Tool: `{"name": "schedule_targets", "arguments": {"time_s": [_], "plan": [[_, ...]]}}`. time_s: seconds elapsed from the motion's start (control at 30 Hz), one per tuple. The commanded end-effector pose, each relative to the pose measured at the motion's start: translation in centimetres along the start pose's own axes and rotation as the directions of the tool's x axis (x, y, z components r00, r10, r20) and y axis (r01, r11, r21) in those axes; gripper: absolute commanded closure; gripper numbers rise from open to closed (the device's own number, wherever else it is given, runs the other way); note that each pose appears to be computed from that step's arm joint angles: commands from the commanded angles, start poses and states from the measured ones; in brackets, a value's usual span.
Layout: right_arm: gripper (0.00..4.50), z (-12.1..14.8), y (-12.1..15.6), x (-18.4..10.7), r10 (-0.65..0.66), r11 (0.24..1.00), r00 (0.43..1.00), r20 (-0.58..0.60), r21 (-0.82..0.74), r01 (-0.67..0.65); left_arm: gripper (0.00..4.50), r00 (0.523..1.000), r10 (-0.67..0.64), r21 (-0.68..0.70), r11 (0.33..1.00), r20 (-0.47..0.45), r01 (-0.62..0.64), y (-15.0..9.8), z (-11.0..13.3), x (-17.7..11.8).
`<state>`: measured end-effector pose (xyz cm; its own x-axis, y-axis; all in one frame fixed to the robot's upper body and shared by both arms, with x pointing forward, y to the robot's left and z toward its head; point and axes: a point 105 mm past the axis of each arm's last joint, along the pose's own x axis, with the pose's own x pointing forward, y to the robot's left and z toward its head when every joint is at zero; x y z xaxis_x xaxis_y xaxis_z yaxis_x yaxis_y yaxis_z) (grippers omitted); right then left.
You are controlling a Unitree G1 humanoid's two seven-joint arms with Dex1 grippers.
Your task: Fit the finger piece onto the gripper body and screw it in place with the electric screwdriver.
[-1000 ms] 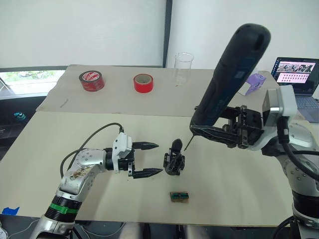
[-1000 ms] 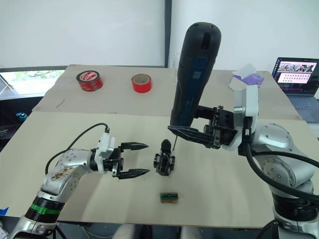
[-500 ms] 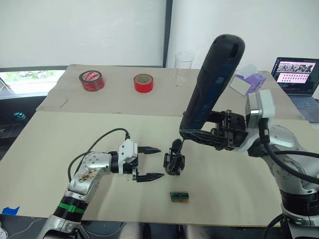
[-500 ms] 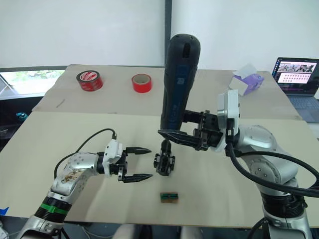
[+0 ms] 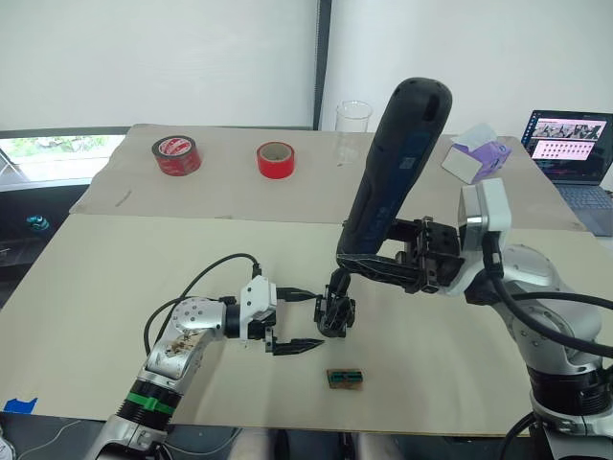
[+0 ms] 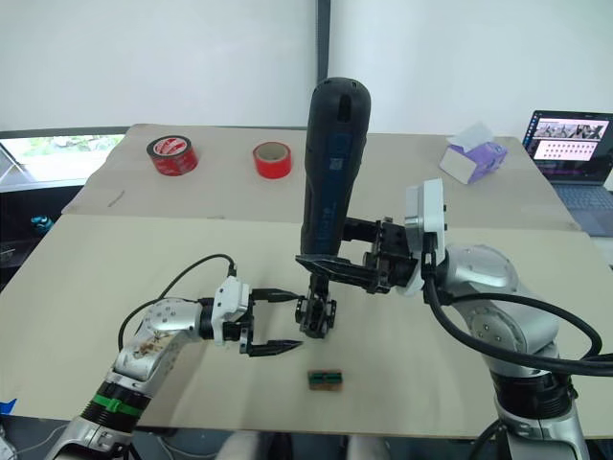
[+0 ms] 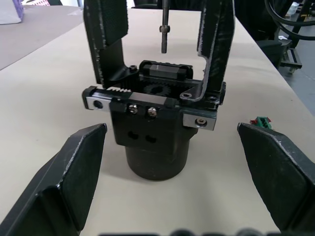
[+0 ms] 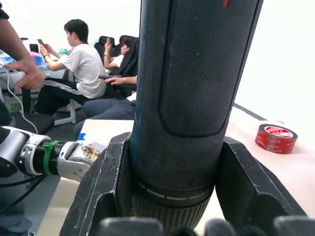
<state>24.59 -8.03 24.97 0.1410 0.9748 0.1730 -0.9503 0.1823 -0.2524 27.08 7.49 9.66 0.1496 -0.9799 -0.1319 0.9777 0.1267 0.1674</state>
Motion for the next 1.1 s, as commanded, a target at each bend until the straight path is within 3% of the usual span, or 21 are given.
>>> {"name": "schedule_targets", "arguments": {"time_s": [0.03, 1.1], "plan": [[2.57, 0.98, 0.65, 0.41, 0.044, 0.998, 0.999, 0.015, -0.039, -0.043, 0.0, 1.0, 0.006, 0.02, 1.0, 0.017, -0.006, 0.06, 0.44, 0.21], [2.57, 0.31, 0.7, 0.91, 0.051, 0.999, 0.999, -0.009, -0.011, -0.052, 0.0, 1.0, -0.004, 0.009, 1.0, 0.012, 0.004, -0.32, 0.49, 0.43]]}}
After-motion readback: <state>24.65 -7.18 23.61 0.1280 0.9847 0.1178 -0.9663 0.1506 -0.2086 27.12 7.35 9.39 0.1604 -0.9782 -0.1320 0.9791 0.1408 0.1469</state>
